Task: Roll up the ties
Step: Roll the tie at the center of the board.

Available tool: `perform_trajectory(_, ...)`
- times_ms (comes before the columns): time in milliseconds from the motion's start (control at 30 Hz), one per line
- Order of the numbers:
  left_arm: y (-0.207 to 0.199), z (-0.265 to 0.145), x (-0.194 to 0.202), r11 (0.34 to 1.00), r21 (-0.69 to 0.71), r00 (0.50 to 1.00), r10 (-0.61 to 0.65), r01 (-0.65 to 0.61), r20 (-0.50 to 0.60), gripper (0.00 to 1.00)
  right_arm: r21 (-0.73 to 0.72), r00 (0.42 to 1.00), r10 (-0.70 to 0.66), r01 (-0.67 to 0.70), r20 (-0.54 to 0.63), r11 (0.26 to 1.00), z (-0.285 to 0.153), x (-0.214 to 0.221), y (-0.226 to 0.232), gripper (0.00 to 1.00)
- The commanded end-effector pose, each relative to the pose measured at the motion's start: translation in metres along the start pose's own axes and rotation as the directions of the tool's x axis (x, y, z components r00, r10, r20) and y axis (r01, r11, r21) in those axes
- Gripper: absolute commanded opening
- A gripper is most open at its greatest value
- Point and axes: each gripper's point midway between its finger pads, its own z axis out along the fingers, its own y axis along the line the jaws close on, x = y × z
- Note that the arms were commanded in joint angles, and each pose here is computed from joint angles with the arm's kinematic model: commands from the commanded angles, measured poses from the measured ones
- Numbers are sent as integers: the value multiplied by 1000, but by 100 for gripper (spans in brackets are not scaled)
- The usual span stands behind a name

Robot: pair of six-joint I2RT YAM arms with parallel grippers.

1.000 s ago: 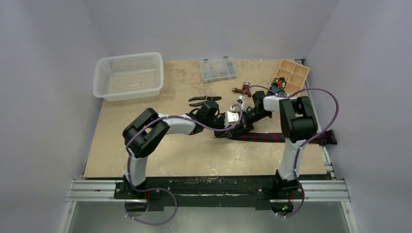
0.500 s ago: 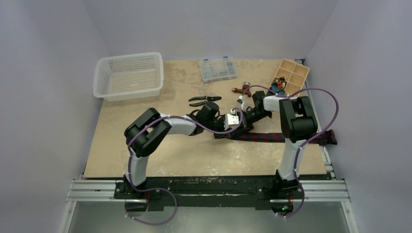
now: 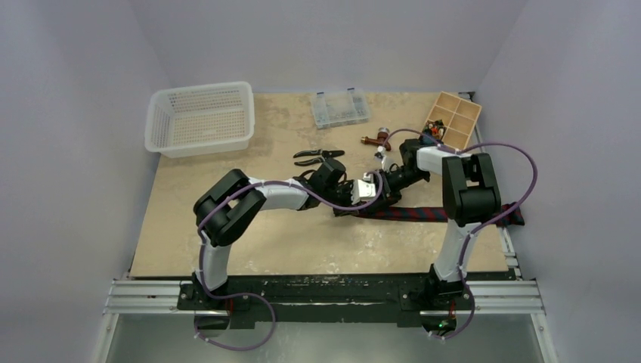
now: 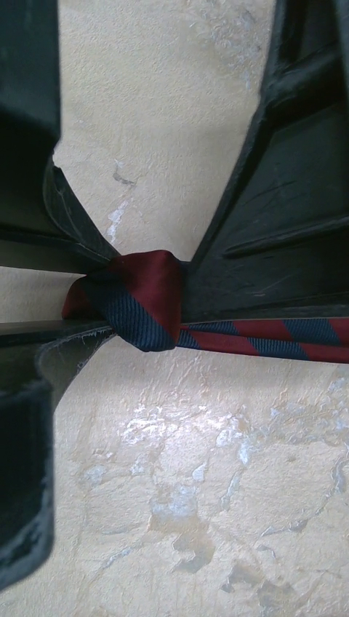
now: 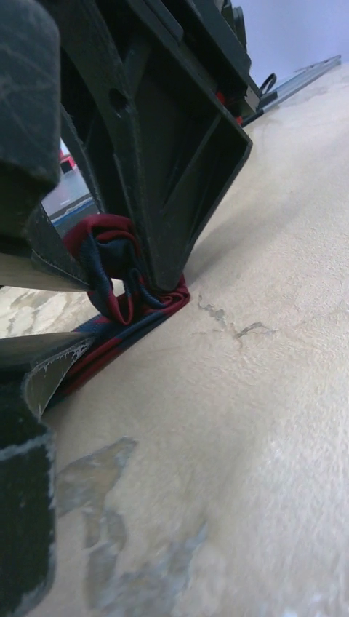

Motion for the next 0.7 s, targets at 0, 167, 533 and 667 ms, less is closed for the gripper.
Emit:
perform_trajectory(0, -27, -9, 88, 993, 27, 949, -97, 111, -300, 17, 12, 997, -65, 64, 45, 998, -26, -9, 14, 29)
perform_trajectory(167, -27, -8, 87, 994, 27, 949, -90, 103, -303, 17, -44, 996, -43, 46, 83, 998, -32, -11, 34, 45)
perform_trajectory(533, -27, -6, 85, 995, 27, 949, -86, 99, -304, 17, -68, 998, -29, 33, 59, 997, -14, -14, 35, 47)
perform_trajectory(667, -27, -7, 85, 994, 25, 946, -92, 105, -310, 17, -88, 999, -21, 24, 34, 996, -8, -11, 33, 42)
